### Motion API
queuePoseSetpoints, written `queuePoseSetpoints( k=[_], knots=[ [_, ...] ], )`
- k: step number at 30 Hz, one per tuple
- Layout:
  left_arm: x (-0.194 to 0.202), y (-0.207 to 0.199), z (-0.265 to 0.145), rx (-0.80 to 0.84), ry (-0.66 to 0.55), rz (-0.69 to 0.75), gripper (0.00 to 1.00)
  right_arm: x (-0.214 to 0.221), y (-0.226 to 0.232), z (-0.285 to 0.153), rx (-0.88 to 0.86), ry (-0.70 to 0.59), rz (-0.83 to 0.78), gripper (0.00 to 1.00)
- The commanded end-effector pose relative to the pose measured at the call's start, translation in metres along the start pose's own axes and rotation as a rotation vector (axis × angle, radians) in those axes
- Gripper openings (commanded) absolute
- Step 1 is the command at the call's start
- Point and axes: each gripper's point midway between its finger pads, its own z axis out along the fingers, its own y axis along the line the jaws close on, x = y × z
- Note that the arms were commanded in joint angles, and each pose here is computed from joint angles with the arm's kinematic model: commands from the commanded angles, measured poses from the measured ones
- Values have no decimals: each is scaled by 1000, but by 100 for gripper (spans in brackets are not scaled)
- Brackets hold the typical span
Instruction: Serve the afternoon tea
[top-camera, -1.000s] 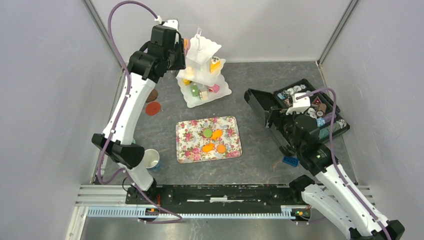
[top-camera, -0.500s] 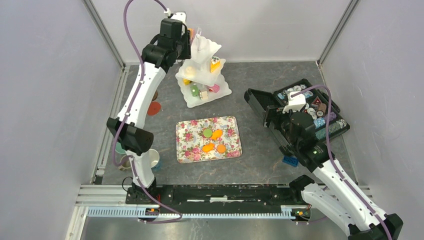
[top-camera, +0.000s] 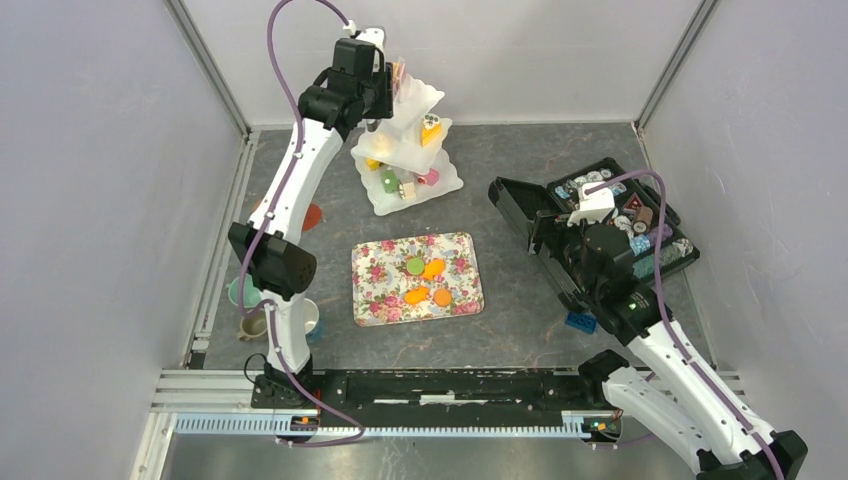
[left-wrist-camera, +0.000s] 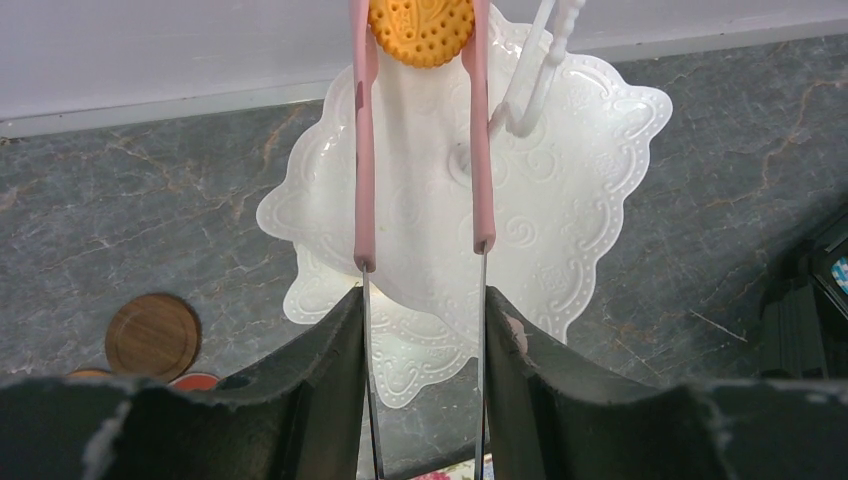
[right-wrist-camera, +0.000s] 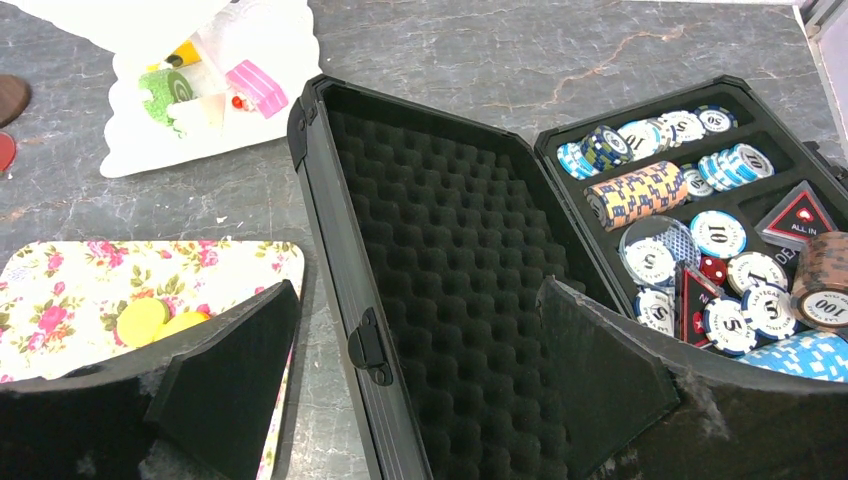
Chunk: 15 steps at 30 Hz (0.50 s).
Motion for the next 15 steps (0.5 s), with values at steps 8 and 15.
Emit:
queuePoseSetpoints(
  k=[8, 15],
  knots=[
    [-39, -5, -13, 46, -117, 30, 52, -29, 1, -11, -2, -81, 52, 98],
    [-44, -2, -27, 38, -128, 40, 63, -31, 4, -10, -17, -86, 65, 98]
  ],
)
